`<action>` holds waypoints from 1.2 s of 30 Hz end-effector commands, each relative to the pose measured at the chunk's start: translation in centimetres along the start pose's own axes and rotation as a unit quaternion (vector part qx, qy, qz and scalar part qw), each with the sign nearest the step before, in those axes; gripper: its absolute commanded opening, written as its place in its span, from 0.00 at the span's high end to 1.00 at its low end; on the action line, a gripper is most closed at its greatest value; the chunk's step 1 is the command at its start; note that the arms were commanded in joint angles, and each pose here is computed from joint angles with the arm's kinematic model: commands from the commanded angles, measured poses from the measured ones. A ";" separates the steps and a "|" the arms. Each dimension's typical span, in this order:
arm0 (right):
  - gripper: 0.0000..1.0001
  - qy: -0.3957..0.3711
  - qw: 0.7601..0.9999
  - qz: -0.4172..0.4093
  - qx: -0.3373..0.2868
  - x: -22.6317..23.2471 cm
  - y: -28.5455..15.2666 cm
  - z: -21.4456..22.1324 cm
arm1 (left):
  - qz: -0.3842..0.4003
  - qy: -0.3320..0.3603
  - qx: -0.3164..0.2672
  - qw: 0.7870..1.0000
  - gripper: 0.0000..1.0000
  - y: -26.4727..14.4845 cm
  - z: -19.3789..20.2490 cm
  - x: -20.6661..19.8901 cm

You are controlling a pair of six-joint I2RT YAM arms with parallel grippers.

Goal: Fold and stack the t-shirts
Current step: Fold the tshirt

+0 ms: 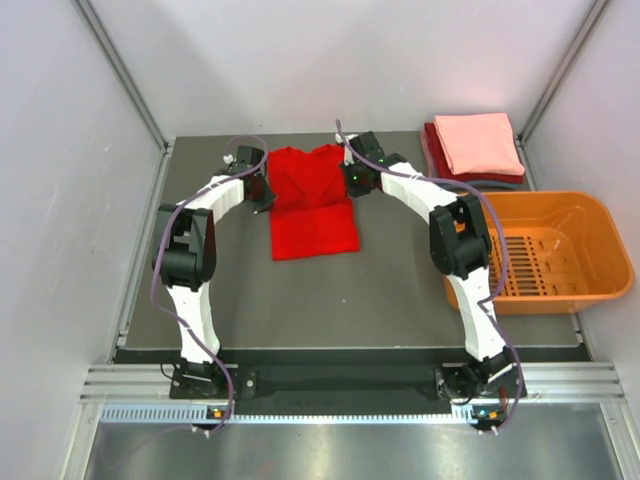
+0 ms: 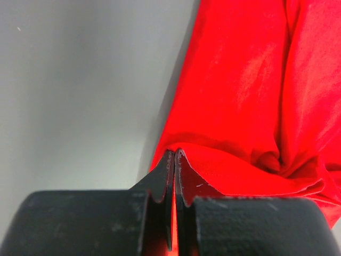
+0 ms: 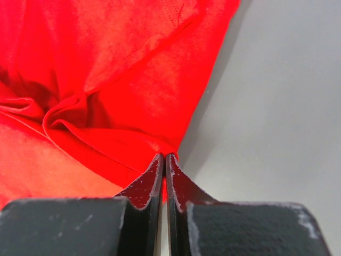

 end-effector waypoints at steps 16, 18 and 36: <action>0.57 0.047 0.998 -0.008 -0.045 -0.6 -7.4 -3.8 | -0.026 0.061 -0.057 0.996 0.65 -7.5 -2.2 0.9; 0.56 0.051 0.999 -0.013 -0.013 -0.5 -7.6 -1.4 | 0.008 0.064 -0.041 0.997 0.65 -8.8 -0.6 0.8; 0.63 0.052 0.990 -0.100 0.083 1.3 -6.2 8.9 | 0.037 0.083 0.098 0.991 0.64 -5.7 9.6 3.9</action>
Point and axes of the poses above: each gripper's point midway between its finger pads, its own y axis out along the fingers, its own x axis along the line the jaws close on, z = x × y, the point moved 7 cm from there along -y, back along the fingers, and after that the axes turned 2 degrees about y, right-handed, at the moved point
